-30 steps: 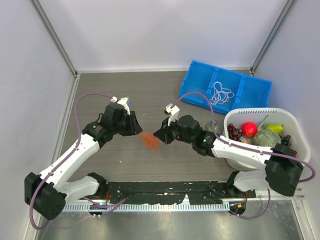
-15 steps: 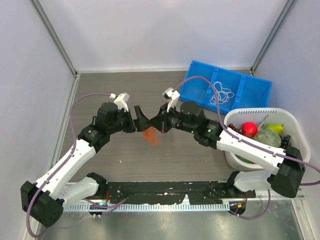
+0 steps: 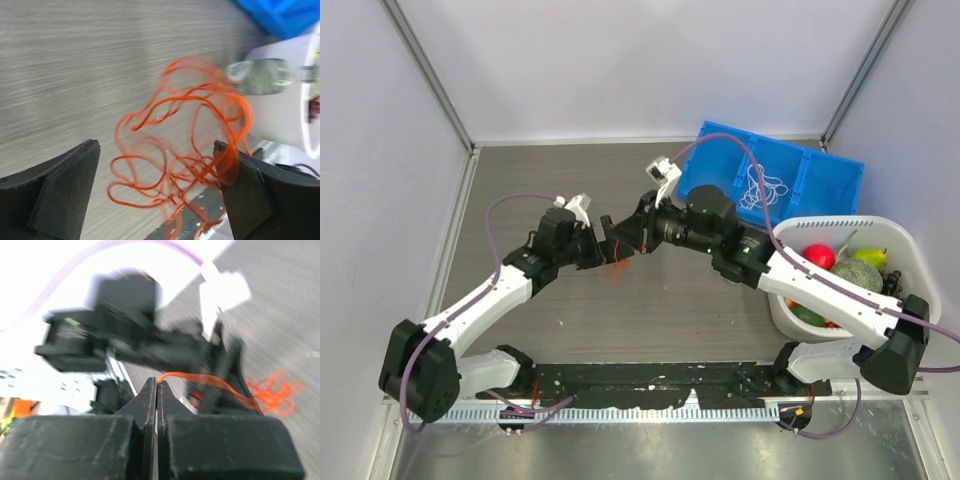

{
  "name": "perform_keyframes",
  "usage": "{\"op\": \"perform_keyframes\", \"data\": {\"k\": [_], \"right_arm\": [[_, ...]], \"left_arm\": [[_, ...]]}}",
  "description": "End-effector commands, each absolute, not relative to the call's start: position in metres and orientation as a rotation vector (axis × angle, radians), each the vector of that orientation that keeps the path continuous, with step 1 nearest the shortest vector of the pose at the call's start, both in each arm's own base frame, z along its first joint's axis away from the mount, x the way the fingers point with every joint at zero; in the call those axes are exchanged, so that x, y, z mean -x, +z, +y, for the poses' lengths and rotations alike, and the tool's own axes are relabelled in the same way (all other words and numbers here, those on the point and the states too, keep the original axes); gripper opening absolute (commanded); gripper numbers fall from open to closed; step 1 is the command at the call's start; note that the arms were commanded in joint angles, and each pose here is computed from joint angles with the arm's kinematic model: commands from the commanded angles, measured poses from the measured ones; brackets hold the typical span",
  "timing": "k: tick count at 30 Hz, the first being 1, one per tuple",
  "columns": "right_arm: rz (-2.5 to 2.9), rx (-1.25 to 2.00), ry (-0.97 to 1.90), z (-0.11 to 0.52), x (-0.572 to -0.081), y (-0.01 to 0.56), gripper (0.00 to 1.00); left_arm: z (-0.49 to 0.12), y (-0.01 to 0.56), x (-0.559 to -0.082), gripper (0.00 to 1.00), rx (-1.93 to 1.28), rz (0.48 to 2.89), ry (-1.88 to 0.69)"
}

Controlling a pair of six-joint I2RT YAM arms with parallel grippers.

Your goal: Untangle the cables

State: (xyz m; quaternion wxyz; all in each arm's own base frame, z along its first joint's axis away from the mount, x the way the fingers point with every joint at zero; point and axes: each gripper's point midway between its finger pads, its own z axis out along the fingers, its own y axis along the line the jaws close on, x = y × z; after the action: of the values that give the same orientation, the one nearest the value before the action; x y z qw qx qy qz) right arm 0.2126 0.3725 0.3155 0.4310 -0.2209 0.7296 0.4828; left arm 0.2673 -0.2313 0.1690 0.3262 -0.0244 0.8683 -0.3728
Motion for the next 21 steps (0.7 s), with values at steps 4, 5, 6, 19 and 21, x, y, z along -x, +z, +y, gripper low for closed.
{"op": "perform_keyframes", "data": {"k": [4, 5, 6, 19, 21], "right_arm": [[1.418, 0.530, 1.231, 0.345, -0.197, 0.486, 0.01], [1.400, 0.527, 1.212, 0.340, -0.196, 0.493, 0.01], [1.381, 0.508, 1.194, 0.333, -0.196, 0.503, 0.01], [1.272, 0.366, 0.999, 0.274, -0.203, 0.545, 0.01], [1.258, 0.386, 1.020, 0.277, -0.199, 0.545, 0.01]], "left_arm": [[-0.185, 0.083, -0.288, 1.00, 0.259, 2.389, -0.751], [-0.180, 0.076, -0.290, 1.00, 0.285, 2.401, -0.747], [-0.179, 0.072, -0.290, 1.00, 0.298, 2.409, -0.746], [-0.151, 0.072, -0.288, 1.00, 0.320, 2.393, -0.630], [-0.164, 0.088, -0.287, 1.00, 0.249, 2.349, -0.748]]}}
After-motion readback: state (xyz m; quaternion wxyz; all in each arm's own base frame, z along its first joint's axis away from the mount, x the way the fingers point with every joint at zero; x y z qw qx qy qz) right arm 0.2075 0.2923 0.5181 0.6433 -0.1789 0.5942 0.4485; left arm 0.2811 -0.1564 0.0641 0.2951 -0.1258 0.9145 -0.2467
